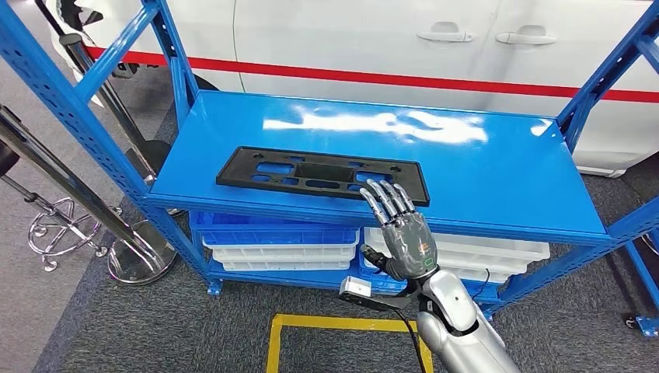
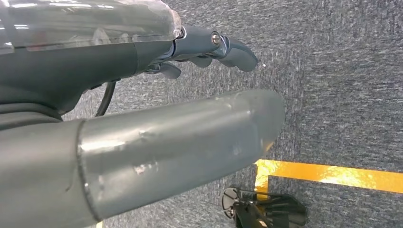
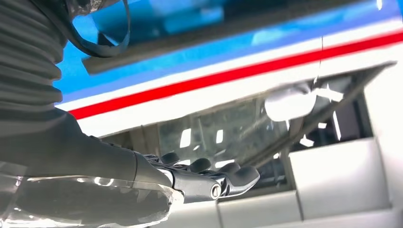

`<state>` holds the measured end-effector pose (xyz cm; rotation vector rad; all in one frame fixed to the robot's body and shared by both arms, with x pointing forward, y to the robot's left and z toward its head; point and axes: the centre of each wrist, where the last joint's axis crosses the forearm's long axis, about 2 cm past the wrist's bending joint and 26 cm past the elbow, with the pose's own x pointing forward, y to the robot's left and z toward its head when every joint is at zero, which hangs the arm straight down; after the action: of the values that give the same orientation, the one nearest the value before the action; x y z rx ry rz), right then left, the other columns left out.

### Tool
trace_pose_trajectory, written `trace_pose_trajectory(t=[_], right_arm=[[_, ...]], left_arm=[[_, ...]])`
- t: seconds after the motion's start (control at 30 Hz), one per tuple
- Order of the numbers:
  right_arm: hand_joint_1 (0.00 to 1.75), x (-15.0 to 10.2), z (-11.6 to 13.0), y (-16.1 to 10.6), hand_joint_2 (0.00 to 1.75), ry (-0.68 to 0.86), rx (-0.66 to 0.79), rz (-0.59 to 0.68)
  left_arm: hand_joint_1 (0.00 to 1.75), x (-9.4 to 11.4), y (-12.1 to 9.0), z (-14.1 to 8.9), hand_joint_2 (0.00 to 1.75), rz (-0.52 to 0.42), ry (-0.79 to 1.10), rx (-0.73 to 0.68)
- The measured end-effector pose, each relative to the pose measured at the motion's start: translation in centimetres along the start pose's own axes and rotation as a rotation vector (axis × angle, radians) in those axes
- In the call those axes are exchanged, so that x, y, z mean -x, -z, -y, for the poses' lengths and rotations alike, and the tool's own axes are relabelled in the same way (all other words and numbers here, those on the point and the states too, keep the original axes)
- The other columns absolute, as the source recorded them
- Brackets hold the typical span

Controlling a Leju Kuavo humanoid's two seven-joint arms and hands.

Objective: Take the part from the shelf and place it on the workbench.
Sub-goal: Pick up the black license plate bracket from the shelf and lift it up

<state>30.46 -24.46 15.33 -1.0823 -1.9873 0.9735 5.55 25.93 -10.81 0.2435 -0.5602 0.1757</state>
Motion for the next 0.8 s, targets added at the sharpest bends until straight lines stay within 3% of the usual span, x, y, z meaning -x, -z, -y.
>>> trace_pose_trajectory(t=[0.47, 0.63, 0.8], right_arm=[[0.0, -1.2, 1.8, -0.1, 1.75, 0.023, 0.112, -0.028], [0.0, -1.3, 1.7, 0.3, 1.75, -0.029, 0.101, -0.049], [0.0, 0.1, 0.7, 1.6, 1.75, -0.103, 0.032, -0.114]], left_arm=[[0.0, 0.0, -0.1, 0.3, 0.0, -0.002, 0.002, 0.006], [0.0, 0.0, -0.1, 0.3, 0.0, 0.002, 0.018, 0.013], [0.0, -0.3, 0.0, 0.4, 0.0, 0.014, 0.049, 0.032]])
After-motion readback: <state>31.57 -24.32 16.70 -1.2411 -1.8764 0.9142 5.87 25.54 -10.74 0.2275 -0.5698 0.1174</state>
